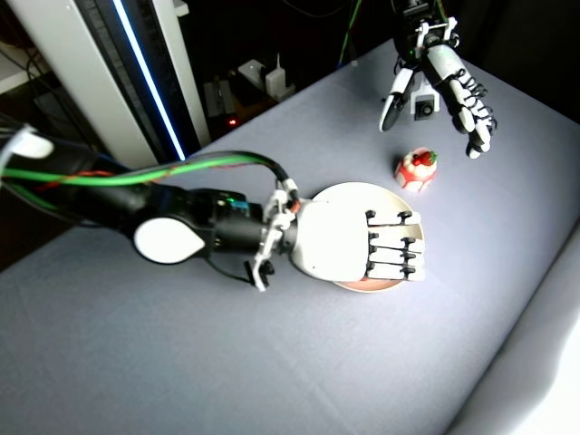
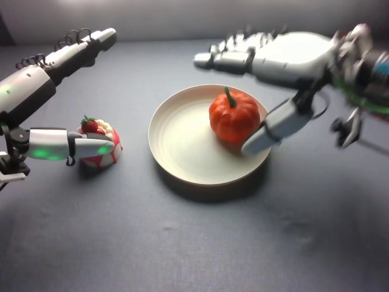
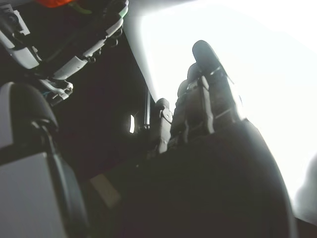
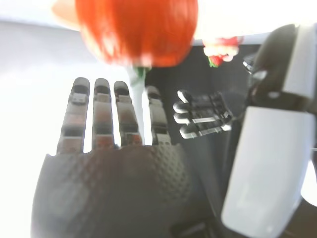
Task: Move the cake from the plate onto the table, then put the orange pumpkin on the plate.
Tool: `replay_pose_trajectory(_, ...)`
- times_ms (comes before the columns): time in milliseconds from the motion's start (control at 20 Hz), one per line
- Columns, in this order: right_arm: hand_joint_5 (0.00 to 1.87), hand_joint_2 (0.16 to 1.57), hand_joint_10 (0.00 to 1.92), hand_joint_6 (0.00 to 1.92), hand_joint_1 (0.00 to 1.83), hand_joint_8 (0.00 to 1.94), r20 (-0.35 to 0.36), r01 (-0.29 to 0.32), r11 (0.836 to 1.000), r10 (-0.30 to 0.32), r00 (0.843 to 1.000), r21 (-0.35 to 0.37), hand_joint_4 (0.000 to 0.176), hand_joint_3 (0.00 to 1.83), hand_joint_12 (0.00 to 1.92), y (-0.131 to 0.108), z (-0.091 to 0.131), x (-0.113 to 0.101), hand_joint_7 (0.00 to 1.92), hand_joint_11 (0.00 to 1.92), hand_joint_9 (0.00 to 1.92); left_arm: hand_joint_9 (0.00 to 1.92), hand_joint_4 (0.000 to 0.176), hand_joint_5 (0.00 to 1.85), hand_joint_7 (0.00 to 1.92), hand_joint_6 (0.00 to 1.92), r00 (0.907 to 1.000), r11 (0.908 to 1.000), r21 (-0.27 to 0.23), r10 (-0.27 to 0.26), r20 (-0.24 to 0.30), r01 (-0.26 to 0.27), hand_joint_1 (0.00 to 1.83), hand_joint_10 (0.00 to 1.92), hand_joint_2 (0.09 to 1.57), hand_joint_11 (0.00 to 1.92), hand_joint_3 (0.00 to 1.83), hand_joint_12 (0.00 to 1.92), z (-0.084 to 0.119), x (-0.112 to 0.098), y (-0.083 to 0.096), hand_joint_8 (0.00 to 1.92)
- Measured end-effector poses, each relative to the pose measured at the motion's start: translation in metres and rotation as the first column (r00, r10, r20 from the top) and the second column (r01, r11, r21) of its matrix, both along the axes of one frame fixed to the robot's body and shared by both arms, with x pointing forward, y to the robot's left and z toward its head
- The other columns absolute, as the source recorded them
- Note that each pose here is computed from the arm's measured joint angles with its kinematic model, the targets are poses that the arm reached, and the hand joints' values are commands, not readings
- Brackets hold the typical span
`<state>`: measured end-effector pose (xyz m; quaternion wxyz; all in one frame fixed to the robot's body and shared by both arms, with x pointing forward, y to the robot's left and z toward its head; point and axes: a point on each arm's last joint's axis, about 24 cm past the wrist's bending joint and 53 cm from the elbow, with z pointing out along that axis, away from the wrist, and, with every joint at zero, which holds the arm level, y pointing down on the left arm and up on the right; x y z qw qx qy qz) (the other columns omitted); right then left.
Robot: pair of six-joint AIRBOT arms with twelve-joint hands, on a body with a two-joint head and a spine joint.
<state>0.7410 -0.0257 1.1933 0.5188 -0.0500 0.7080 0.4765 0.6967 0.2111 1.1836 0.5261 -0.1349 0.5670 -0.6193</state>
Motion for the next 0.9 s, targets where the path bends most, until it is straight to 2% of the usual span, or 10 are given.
replay_pose_trajectory(150, 0.04, 0.69, 0.0, 0.01, 0.78, 0.0, 0.08, -0.001, 0.999, -0.002, 0.997, 0.033, 0.176, 0.0, 0.0, -0.024, 0.047, -0.012, 0.0, 0.0, 0.0, 0.0, 0.164, 0.0, 0.0, 0.0, 0.9999, 0.9999, -0.011, 0.0, -0.015, 0.0, 0.96, 0.0, 0.86, 0.0, 0.0, 0.0, -0.004, -0.002, -0.002, 0.0)
replay_pose_trajectory(200, 0.01, 0.72, 0.0, 0.0, 0.73, 0.0, 0.094, -0.008, 0.999, 0.005, 0.996, 0.033, 0.122, 0.0, 0.0, -0.029, 0.052, -0.018, 0.0, 0.01, 0.0, 0.0, 0.151, 0.0, 0.0, 0.0, 0.9996, 0.9998, -0.017, 0.007, -0.028, -0.007, 0.98, 0.0, 0.89, 0.0, 0.02, 0.0, -0.007, -0.004, 0.001, 0.0)
replay_pose_trajectory(250, 0.02, 0.85, 0.0, 0.0, 0.94, 0.0, 0.109, -0.013, 1.0, 0.011, 0.994, 0.023, 0.147, 0.02, 0.02, -0.033, 0.055, -0.025, 0.0, 0.02, 0.0, 0.0, 0.171, 0.0, 0.0, 0.0, 0.9987, 0.9996, -0.019, 0.018, -0.047, -0.019, 0.99, 0.0, 0.97, 0.0, 0.05, 0.0, -0.011, -0.006, 0.006, 0.0)
replay_pose_trajectory(300, 0.04, 0.97, 0.0, 0.0, 1.06, 0.0, 0.116, -0.014, 1.0, 0.011, 0.993, 0.019, 0.138, 0.01, 0.08, -0.04, 0.058, -0.031, 0.02, 0.11, 0.01, 0.0, 0.146, 0.0, 0.0, 0.0, 0.9977, 0.9994, -0.015, 0.031, -0.06, -0.032, 0.99, 0.0, 0.98, 0.0, 0.05, 0.0, -0.015, -0.009, 0.014, 0.0)
replay_pose_trajectory(400, 0.06, 1.01, 0.0, 0.01, 1.19, 0.01, 0.158, 0.019, 0.999, -0.024, 0.987, 0.032, 0.171, 0.01, 0.06, -0.071, 0.077, -0.045, 0.06, 0.02, 0.0, 0.0, 0.169, 0.0, 0.0, 0.0, 0.9942, 0.9956, -0.035, 0.085, -0.066, -0.087, 0.9, 0.0, 0.93, 0.0, 0.02, 0.0, -0.009, -0.014, 0.039, 0.0)
replay_pose_trajectory(500, 0.04, 0.86, 0.0, 0.0, 0.86, 0.0, 0.219, 0.074, 0.996, -0.082, 0.972, 0.046, 0.141, 0.0, 0.0, -0.11, 0.101, -0.059, 0.05, 0.0, 0.0, 0.0, 0.176, 0.0, 0.0, 0.0, 0.9898, 0.988, -0.063, 0.139, -0.032, -0.141, 0.93, 0.0, 0.95, 0.0, 0.03, 0.0, 0.012, -0.02, 0.066, 0.0)
replay_pose_trajectory(550, 0.05, 0.85, 0.0, 0.01, 0.84, 0.0, 0.242, 0.105, 0.992, -0.12, 0.963, 0.072, 0.169, 0.0, 0.0, -0.132, 0.115, -0.066, 0.02, 0.0, 0.0, 0.0, 0.176, 0.0, 0.0, 0.0, 0.9841, 0.9808, -0.081, 0.178, -0.003, -0.177, 0.85, 0.0, 0.95, 0.0, 0.03, 0.0, 0.027, -0.027, 0.086, 0.0)
replay_pose_trajectory(700, 0.07, 0.89, 0.02, 0.0, 0.78, 0.01, 0.298, 0.144, 0.985, -0.165, 0.94, 0.091, 0.124, 0.0, 0.03, -0.156, 0.135, -0.089, 0.1, 0.05, 0.09, 0.0, 0.176, 0.05, 0.0, 0.02, 0.9745, 0.9697, -0.12, 0.22, 0.045, -0.213, 0.92, 0.0, 0.86, 0.0, 0.0, 0.0, 0.04, -0.049, 0.109, 0.0)
replay_pose_trajectory(850, 0.31, 1.06, 0.03, 0.01, 0.67, 0.01, 0.369, 0.179, 0.976, -0.212, 0.905, 0.121, 0.0, 0.0, 1.18, -0.177, 0.147, -0.123, 0.52, 0.15, 0.58, 0.03, 0.176, 0.06, 0.07, 0.02, 0.9684, 0.9616, -0.134, 0.247, 0.039, -0.239, 0.93, 0.01, 0.86, 0.0, 0.0, 0.0, 0.039, -0.06, 0.117, 0.03)
replay_pose_trajectory(900, 0.37, 1.11, 0.03, 0.01, 0.65, 0.01, 0.372, 0.2, 0.972, -0.233, 0.898, 0.127, 0.0, 0.0, 1.32, -0.183, 0.145, -0.125, 0.56, 0.16, 0.65, 0.11, 0.176, 0.09, 0.18, 0.02, 0.9679, 0.9616, -0.134, 0.247, 0.046, -0.239, 0.83, 0.05, 0.93, 0.0, 0.01, 0.0, 0.041, -0.061, 0.119, 0.03)
